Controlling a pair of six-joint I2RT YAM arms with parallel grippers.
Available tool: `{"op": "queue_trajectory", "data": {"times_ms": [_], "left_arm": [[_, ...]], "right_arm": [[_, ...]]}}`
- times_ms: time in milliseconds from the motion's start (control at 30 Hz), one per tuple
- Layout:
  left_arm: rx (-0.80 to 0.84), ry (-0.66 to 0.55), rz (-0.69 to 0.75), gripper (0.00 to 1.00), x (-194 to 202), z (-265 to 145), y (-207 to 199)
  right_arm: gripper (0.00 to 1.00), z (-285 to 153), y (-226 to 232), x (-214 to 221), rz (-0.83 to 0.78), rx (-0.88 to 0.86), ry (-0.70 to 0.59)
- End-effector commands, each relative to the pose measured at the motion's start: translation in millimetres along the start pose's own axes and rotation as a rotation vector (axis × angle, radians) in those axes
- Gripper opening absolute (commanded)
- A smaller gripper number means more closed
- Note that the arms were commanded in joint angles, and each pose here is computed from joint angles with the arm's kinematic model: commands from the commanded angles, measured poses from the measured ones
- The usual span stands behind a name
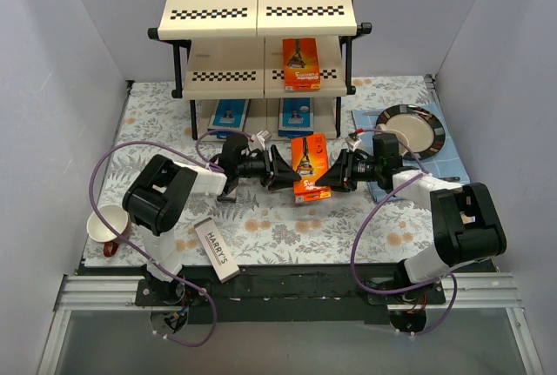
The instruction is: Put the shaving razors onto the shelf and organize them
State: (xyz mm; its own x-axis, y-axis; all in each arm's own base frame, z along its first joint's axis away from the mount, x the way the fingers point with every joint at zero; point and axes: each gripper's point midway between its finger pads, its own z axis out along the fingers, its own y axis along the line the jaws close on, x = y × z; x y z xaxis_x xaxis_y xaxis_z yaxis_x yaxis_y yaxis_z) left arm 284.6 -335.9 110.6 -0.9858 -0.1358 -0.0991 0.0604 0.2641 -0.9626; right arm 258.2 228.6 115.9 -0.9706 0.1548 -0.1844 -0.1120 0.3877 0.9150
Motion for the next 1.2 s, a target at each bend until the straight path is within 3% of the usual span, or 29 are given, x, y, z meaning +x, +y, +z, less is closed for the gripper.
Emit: {"op": "queue_trajectory", "data": {"times_ms": [0,467,567,633,767,800,833,933,1033,1167], "left_arm": [[0.016,0.002,0.031,0.47,7,-8,-15],[0.056,0.043,0.001,0.53,26,0,-19],[0.079,0.048,0.002,0.5,21,5,-23],[0.102,0.057,0.016,0.4,21,7,-28],[0.11,0.067,0.029,0.34,24,7,-31],[0.106,0.065,0.024,0.35,24,6,-29],[0.097,0.062,0.008,0.45,25,6,-26],[0.084,0.054,-0.016,0.56,24,8,-21],[0.092,0.054,-0.022,0.57,21,12,-21],[0.118,0.067,-0.017,0.51,16,17,-25]], "right_arm": [[0.29,-1,6,-7,-0.05,-0.023,-0.021],[0.28,-7,3,-20,-0.034,-0.008,-0.059],[0.29,-7,4,-20,-0.036,-0.011,-0.056],[0.29,-8,4,-19,-0.038,-0.012,-0.057],[0.3,-7,6,-20,-0.042,-0.015,-0.057],[0.3,-7,6,-20,-0.042,-0.019,-0.053],[0.3,-7,7,-22,-0.046,-0.02,-0.055],[0.3,-7,11,-24,-0.053,-0.028,-0.053],[0.3,-7,14,-25,-0.062,-0.035,-0.05],[0.3,-7,15,-25,-0.066,-0.036,-0.051]]}}
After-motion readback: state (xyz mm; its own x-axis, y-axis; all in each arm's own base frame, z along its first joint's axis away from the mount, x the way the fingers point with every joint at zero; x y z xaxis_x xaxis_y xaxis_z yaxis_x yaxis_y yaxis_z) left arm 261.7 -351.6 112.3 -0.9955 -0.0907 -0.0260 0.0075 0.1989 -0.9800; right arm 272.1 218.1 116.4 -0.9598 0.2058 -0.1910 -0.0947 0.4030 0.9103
